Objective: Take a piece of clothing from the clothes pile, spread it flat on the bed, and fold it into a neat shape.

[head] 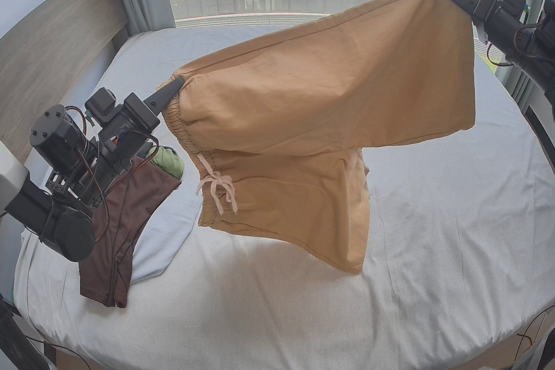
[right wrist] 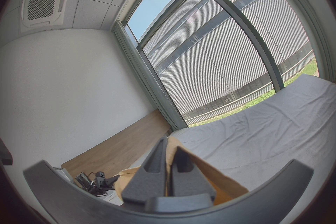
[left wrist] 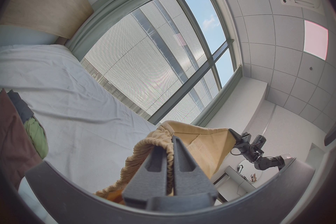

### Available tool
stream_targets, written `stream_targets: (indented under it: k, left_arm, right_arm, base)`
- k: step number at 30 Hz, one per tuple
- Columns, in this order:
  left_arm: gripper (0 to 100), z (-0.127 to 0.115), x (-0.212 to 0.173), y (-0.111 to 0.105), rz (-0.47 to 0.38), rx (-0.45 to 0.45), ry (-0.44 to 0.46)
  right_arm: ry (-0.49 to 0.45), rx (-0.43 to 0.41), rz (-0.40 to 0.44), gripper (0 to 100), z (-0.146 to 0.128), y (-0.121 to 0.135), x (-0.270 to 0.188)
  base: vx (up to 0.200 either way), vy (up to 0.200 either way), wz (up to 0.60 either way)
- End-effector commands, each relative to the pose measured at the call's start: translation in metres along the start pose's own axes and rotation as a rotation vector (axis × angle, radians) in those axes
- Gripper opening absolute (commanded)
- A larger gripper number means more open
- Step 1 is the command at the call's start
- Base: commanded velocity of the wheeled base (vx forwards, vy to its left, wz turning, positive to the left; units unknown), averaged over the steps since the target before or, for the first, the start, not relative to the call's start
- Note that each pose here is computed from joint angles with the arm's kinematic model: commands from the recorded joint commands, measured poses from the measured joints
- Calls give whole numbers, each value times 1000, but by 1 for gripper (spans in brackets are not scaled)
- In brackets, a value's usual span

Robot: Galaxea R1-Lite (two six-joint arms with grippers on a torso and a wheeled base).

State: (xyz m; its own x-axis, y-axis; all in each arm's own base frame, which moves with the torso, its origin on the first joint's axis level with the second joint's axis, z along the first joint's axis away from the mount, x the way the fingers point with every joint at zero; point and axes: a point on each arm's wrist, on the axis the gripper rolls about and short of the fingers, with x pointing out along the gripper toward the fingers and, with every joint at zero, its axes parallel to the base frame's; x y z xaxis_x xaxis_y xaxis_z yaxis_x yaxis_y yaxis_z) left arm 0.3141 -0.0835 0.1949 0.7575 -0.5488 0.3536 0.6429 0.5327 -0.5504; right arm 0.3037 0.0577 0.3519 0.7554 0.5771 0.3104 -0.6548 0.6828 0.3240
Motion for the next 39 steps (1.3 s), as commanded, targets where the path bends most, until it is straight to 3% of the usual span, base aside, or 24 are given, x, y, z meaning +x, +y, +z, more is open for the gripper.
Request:
stream_targets:
  k: [1, 8, 22, 39]
  left_arm:
    - [0, 7, -6, 9, 27, 10, -6]
    - [0, 10, -8, 17, 43, 18, -3]
    - [0, -1, 3, 32, 51, 11, 7]
    - [0, -9, 20, 55, 62, 17, 1]
  right_arm:
    - [69, 44, -44, 0, -38, -32, 19]
    - [114, 74, -55, 0, -56, -39, 23]
    - [114, 92, -73, 0, -97, -69, 26]
    - [131, 124, -87, 0, -125, -92, 35]
  base:
    - [0, 0, 0]
    - [0, 0, 0]
    - [0, 0, 0]
    - [0, 0, 0]
